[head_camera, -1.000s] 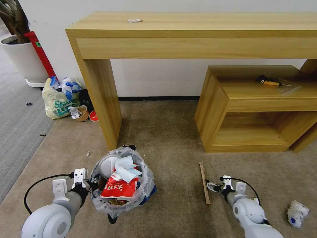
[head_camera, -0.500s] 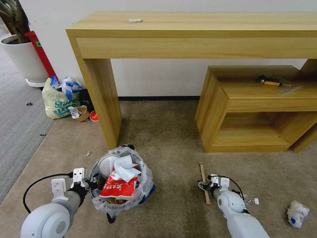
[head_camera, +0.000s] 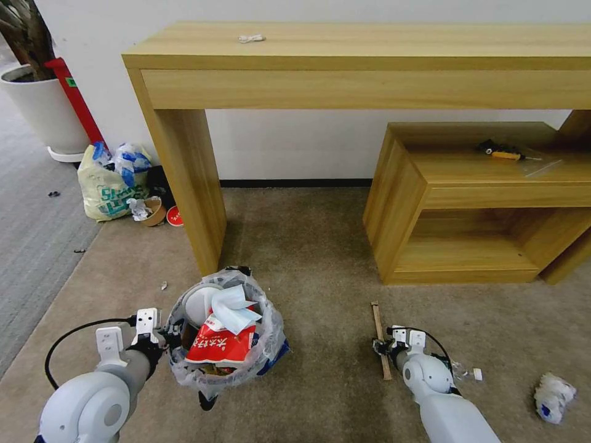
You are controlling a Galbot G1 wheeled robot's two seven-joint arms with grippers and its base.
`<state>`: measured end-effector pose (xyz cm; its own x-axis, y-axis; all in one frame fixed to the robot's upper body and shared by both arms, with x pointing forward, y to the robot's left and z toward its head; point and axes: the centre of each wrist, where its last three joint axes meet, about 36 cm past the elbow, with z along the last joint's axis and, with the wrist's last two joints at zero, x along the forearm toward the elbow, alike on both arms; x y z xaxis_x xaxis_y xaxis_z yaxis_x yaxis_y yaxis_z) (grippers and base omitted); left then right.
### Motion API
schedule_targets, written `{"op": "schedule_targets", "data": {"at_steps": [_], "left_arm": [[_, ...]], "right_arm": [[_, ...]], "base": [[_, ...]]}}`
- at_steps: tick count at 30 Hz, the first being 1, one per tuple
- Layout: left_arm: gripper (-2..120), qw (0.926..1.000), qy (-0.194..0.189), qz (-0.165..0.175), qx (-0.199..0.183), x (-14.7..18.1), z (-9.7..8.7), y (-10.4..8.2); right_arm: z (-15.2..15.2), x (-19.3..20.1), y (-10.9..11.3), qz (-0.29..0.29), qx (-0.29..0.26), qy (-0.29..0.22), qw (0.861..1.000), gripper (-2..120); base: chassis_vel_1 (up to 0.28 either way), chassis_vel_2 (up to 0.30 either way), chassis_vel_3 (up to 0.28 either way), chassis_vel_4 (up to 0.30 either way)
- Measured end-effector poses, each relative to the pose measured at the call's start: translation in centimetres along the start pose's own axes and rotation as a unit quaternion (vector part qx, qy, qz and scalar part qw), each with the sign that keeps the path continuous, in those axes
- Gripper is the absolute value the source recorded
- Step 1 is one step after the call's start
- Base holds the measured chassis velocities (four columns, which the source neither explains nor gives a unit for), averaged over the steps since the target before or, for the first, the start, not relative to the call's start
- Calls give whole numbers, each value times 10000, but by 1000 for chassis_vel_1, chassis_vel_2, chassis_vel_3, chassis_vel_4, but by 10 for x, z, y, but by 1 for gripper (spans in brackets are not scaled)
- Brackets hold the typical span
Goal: Pick up the trash bin and place the garbage on the floor into it.
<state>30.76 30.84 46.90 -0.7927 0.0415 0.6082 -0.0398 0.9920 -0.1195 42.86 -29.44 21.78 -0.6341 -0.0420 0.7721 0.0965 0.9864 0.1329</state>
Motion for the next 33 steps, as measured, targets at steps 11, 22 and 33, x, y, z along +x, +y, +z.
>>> {"op": "schedule_targets", "data": {"at_steps": [11,22,33], "left_arm": [[0,10000,12,9,-28,-8,-5,6],[0,9998,103,170,-41,-31,-16,11],[0,9996,169,205,-120,-41,-23,17]], "right_arm": [[1,-5,3,6,-20,20,10000,0],[-16,16,11,-104,61,-457,9989,0],[-68,44,45,-712,779,-1647,9807,0]], "base": [[0,0,0,0],[0,0,0,0],[0,0,0,0]]}}
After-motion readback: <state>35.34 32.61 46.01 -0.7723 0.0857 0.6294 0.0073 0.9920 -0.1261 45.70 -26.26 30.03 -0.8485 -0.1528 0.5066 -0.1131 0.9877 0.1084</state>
